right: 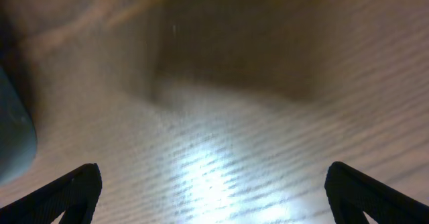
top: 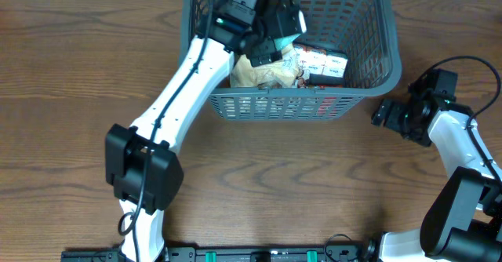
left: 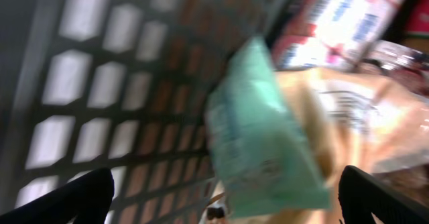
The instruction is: Pack container
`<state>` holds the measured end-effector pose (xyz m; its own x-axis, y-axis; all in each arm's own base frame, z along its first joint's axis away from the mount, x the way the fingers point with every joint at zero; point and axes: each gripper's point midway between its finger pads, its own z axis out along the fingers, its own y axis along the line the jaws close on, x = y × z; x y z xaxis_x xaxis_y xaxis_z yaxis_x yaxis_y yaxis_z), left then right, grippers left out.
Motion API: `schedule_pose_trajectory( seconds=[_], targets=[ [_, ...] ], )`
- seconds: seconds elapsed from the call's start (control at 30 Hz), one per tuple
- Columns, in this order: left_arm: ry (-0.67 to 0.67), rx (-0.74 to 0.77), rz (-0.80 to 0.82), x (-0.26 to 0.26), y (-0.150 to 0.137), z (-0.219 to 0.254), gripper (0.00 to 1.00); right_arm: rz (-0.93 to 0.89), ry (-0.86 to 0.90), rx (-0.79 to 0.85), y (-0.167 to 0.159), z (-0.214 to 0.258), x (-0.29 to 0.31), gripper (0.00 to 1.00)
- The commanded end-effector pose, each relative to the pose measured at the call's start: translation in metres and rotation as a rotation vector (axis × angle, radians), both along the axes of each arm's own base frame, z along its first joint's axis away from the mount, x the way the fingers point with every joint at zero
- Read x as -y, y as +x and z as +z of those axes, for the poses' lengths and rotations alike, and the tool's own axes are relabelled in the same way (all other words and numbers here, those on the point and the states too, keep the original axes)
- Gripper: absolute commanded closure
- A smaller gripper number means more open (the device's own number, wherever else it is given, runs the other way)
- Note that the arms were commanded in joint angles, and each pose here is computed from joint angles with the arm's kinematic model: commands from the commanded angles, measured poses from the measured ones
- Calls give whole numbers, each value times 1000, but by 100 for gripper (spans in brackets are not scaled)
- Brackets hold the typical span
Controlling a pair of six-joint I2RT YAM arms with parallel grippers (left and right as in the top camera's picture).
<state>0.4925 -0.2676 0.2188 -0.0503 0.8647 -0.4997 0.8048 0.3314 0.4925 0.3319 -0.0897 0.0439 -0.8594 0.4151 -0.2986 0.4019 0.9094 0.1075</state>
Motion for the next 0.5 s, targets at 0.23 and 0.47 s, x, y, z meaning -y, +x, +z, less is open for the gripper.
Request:
schedule_pose_trajectory(
  seconds=[0.23, 0.47],
  targets=[
    [-300, 334, 464, -120, 46, 160, 1, 82, -207, 294, 79, 111, 30, 1],
    [-421, 446, 862, -236, 47, 200, 1, 182, -352, 487, 117, 195, 41, 1]
  ],
)
